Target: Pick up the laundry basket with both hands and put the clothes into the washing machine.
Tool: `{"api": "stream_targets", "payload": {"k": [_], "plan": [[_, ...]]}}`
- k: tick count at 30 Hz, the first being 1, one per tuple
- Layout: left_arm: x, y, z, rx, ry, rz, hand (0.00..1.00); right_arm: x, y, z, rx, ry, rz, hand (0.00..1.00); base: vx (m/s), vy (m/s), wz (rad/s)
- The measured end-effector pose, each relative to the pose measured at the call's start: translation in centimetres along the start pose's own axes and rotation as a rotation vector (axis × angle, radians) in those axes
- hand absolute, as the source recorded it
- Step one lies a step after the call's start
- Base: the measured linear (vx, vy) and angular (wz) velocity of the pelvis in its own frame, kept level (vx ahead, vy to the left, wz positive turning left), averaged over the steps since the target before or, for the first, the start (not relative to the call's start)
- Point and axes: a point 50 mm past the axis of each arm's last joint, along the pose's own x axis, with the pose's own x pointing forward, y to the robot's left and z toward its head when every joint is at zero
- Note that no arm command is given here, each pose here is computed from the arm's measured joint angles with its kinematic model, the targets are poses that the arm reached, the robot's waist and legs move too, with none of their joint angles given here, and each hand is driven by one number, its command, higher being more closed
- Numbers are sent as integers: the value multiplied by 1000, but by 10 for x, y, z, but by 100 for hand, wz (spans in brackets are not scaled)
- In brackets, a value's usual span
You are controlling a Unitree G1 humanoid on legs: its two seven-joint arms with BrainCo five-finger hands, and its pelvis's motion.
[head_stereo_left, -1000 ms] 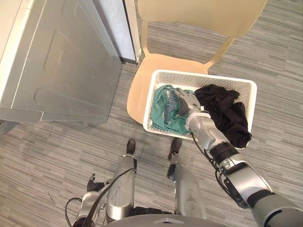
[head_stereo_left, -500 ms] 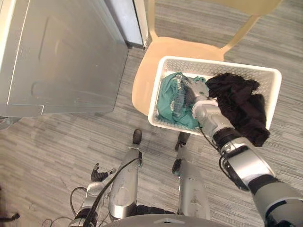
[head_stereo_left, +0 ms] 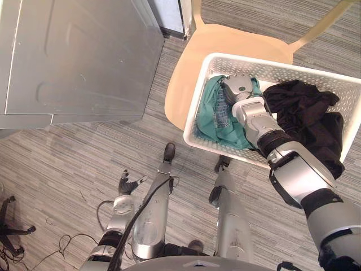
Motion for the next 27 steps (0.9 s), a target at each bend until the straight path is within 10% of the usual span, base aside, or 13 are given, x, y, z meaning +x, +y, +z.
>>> {"api": "stream_targets", "payload": {"k": [15, 27], "plan": [[-2, 5, -8, 50, 19, 38, 0, -60, 9, 13, 768, 169, -320, 100, -6, -4, -3], [-27, 49, 0, 227, -154, 136, 0, -142, -2, 7, 909, 178, -585, 100, 34, 29, -10]]}}
